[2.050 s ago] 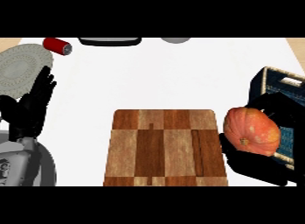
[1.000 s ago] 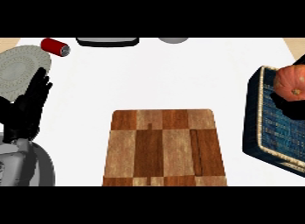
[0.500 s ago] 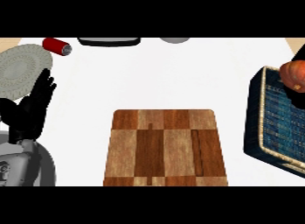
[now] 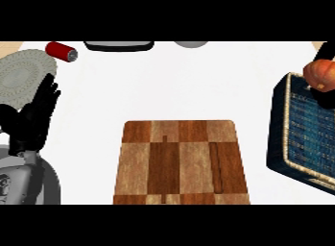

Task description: Pick the squash from the cutting board and place it in the basket

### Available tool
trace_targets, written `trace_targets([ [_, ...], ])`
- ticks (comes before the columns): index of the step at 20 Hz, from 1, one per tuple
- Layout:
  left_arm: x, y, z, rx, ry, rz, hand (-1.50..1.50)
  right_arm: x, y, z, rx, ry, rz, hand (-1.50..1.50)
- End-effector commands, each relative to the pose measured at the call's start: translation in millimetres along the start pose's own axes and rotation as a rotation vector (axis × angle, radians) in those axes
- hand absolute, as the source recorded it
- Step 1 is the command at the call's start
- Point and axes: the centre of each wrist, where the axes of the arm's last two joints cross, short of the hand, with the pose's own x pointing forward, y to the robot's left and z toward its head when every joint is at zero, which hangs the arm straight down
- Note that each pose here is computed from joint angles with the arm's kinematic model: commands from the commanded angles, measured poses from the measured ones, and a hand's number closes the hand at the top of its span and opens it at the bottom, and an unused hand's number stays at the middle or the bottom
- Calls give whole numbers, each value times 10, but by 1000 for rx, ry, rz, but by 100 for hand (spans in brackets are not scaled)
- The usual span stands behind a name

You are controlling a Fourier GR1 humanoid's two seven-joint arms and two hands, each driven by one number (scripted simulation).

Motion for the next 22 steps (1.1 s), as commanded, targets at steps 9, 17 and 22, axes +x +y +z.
trace_targets([
  [9,-5,23,-45,3,-14,8,0,-87,216,-3,159,18,16,150],
  [17,140,222,1,-4,13,12,0,-449,440,-63,188,21,95,150],
  [22,-104,50,65,6,-8,-10,0,-365,481,-84,190,28,135,150],
])
